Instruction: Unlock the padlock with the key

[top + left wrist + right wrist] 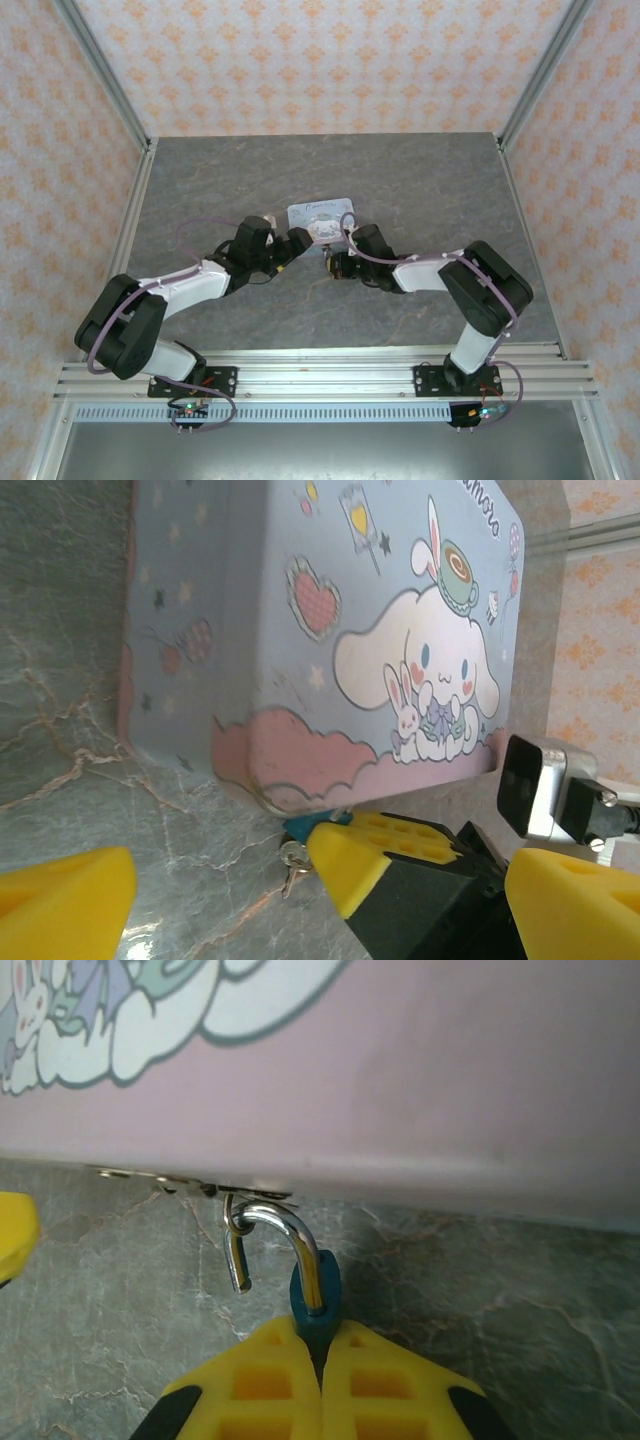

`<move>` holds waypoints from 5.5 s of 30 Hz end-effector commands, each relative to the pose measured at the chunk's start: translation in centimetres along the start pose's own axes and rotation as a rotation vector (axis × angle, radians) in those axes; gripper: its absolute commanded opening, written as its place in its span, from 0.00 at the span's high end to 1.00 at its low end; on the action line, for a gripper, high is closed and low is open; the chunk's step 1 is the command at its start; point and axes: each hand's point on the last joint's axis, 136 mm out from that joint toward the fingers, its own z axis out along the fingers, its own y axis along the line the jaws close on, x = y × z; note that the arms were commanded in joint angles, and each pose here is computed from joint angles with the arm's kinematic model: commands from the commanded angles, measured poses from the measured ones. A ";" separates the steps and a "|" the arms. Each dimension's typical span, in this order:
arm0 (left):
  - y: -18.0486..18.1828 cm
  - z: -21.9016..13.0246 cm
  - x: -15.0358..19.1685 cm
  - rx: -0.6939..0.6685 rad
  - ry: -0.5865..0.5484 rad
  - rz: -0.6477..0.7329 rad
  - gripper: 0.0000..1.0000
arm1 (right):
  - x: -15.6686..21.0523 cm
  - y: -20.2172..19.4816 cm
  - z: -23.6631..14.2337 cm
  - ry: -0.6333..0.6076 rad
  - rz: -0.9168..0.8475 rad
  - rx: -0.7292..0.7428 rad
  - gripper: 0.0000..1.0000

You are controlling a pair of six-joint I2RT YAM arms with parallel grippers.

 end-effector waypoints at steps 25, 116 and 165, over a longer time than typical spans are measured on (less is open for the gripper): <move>-0.8 -2.6 -3.7 -0.388 -0.115 0.400 0.02 | 0.9 -3.3 -2.5 -0.111 0.285 0.053 1.00; 3.2 3.2 -0.3 -0.611 -0.047 0.542 0.00 | -1.1 -7.2 -7.4 -0.325 0.573 0.033 1.00; -3.1 -14.0 -10.8 -0.584 -0.465 0.528 0.00 | -5.8 -4.5 -19.4 -0.417 0.573 0.180 0.01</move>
